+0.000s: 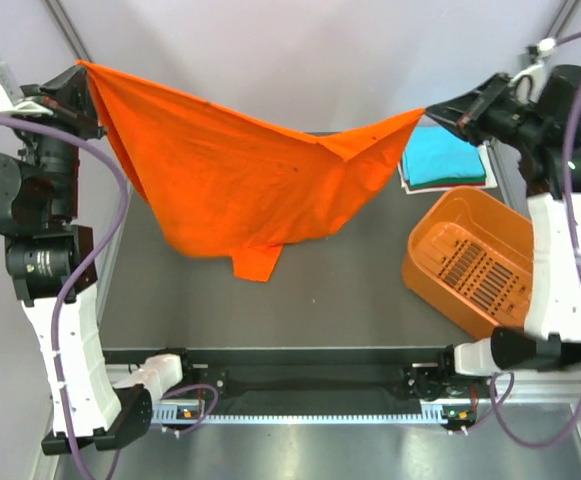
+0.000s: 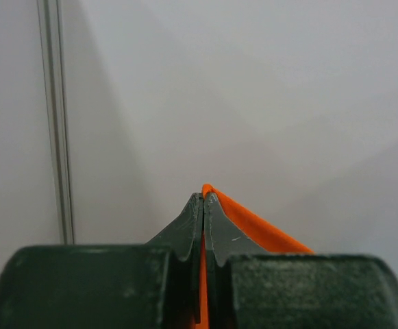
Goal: Fold and stack the t-shirts
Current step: Flatten the tshirt out
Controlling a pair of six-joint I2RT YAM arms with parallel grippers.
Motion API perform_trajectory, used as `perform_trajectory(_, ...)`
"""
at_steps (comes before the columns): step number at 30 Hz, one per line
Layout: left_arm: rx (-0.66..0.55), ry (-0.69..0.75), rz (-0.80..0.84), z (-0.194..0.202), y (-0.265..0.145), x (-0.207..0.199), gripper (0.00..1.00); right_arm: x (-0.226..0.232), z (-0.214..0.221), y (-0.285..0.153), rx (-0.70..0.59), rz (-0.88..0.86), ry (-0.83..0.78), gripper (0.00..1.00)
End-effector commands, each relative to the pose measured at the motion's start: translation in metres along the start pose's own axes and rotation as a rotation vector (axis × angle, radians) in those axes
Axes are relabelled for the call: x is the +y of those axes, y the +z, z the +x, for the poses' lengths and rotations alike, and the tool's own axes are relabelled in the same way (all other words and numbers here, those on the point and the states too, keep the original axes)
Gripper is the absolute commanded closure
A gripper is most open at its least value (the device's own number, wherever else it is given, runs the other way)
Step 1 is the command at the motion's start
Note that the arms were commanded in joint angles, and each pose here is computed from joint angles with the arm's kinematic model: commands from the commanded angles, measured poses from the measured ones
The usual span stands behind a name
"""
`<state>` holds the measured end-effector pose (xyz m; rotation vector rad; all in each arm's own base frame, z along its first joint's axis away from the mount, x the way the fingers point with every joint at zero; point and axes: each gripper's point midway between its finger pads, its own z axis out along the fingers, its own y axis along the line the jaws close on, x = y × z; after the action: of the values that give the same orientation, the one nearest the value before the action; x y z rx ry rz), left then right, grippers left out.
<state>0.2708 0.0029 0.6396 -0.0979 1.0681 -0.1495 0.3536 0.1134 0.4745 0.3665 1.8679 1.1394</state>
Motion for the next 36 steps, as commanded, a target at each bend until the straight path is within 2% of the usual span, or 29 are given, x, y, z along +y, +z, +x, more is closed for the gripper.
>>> perform_trajectory(1,-0.122,-0.013,0.026,-0.060,-0.032,-0.016,1.00,0.073,-0.002,-0.095,-0.241,-0.059,-0.160,1.00)
perform_trajectory(5,-0.145,-0.076,0.053,-0.076,-0.056,-0.026,1.00,0.096,0.026,-0.152,-0.320,-0.089,-0.215,1.00)
perform_trajectory(8,-0.136,-0.104,0.086,-0.072,-0.070,-0.034,1.00,0.106,0.039,-0.175,-0.344,-0.107,-0.231,1.00)
perform_trajectory(13,-0.068,-0.095,0.047,-0.041,-0.072,-0.023,1.00,0.119,0.035,-0.181,-0.357,-0.133,-0.242,1.00)
perform_trajectory(19,0.103,-0.098,0.096,0.034,-0.027,-0.019,1.00,0.105,-0.012,-0.118,-0.350,-0.154,-0.191,1.00)
perform_trajectory(24,0.168,-0.121,0.126,0.091,0.024,-0.012,1.00,0.081,-0.065,-0.044,-0.347,-0.157,-0.178,1.00)
perform_trajectory(25,0.165,-0.121,0.125,0.098,0.030,-0.010,1.00,0.083,-0.074,-0.036,-0.353,-0.167,-0.184,1.00)
perform_trajectory(26,0.167,-0.123,0.125,0.110,0.041,-0.006,1.00,0.060,-0.085,-0.004,-0.322,-0.133,-0.155,1.00)
perform_trajectory(27,0.120,-0.119,0.134,0.110,0.051,-0.005,1.00,0.057,-0.092,0.010,-0.313,-0.144,-0.159,1.00)
perform_trajectory(28,0.102,-0.119,0.134,0.112,0.059,-0.004,1.00,0.073,-0.104,0.010,-0.337,-0.183,-0.185,1.00)
perform_trajectory(29,0.120,-0.120,0.128,0.130,0.072,0.002,1.00,0.050,-0.115,0.044,-0.308,-0.160,-0.155,1.00)
perform_trajectory(30,0.074,-0.113,0.140,0.123,0.083,0.001,1.00,0.055,-0.123,0.052,-0.308,-0.193,-0.146,1.00)
perform_trajectory(31,0.058,-0.108,0.140,0.125,0.091,0.002,1.00,0.080,-0.136,0.044,-0.352,-0.256,-0.177,1.00)
perform_trajectory(32,0.074,-0.106,0.144,0.143,0.105,0.006,1.00,0.061,-0.146,0.068,-0.343,-0.250,-0.143,1.00)
perform_trajectory(34,0.001,-0.081,0.180,0.130,0.121,0.002,1.00,0.069,-0.164,0.069,-0.386,-0.325,-0.108,1.00)
perform_trajectory(35,0.005,-0.065,0.186,0.140,0.130,0.003,1.00,0.069,-0.169,0.068,-0.405,-0.339,-0.098,1.00)
perform_trajectory(36,-0.023,-0.052,0.199,0.128,0.135,0.000,1.00,0.073,-0.175,0.064,-0.437,-0.357,-0.095,1.00)
